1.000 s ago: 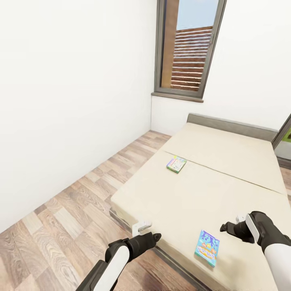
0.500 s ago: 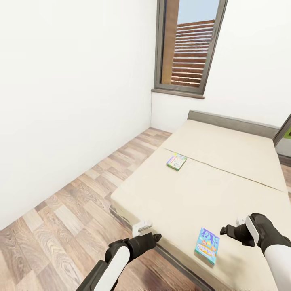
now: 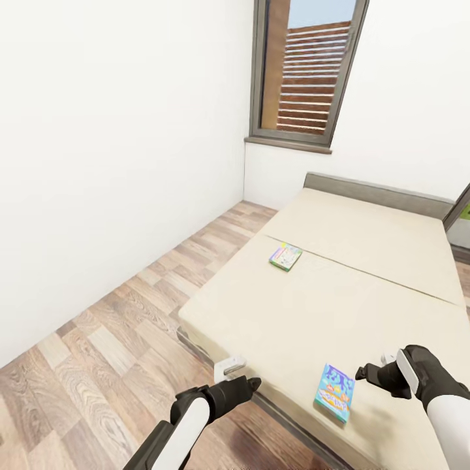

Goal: Put all the toys in the child's room - the three board games (two on the bed and one on the table), the two jigsaw puzzles on the table, and the tennis ball on the table - inside the toy box on the table in the child's room.

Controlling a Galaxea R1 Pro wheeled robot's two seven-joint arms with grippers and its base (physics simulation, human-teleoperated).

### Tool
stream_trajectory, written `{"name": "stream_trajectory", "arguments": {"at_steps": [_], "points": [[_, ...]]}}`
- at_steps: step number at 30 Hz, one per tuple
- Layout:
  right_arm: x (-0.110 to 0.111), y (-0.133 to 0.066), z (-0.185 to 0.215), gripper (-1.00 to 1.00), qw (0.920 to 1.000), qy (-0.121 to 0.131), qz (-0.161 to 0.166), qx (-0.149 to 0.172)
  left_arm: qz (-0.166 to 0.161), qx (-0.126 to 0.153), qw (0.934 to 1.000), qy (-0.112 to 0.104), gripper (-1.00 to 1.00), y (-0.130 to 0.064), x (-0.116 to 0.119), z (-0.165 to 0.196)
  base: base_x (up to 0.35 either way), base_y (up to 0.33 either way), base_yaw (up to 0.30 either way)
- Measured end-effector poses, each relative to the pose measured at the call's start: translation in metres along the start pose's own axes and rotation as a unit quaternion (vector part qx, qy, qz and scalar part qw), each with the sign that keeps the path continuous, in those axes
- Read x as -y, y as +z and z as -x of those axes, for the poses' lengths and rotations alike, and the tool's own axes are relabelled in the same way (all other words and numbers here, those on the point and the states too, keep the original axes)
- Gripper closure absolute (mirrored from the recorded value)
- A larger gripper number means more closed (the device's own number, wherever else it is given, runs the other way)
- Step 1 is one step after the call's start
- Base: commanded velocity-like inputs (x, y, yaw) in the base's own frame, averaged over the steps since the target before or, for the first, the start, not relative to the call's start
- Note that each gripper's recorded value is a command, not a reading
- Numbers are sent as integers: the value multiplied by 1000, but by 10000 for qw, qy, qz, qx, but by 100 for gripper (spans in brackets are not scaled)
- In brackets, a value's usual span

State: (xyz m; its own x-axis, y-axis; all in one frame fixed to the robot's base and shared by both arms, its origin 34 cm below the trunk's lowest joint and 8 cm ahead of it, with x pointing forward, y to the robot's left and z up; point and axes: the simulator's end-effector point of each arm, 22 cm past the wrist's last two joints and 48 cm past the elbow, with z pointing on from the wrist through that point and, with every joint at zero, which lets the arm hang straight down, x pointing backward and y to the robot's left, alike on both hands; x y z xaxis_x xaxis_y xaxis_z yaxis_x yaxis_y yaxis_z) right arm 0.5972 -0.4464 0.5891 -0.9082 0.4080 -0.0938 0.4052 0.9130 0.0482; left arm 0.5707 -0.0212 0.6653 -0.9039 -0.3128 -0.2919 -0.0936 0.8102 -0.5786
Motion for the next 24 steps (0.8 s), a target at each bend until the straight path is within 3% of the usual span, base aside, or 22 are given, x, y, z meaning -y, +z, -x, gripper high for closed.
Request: {"name": "stream_trajectory", "arguments": {"at_steps": [9,19,24], "points": [[2,6,-2,-100,10000,-6,-29,-23,24,-58,10000,-33,-100,4,-4,-4,0,0,0],[5,16,22,-100,9982,-88,-67,591,49,-126,9999,-76,-100,8,-8,-9,0,0,0],[6,24,21,-100,9977,-101,-79,671,61,-160,9998,-97,-100,10,-10,-11,0,0,0]]}}
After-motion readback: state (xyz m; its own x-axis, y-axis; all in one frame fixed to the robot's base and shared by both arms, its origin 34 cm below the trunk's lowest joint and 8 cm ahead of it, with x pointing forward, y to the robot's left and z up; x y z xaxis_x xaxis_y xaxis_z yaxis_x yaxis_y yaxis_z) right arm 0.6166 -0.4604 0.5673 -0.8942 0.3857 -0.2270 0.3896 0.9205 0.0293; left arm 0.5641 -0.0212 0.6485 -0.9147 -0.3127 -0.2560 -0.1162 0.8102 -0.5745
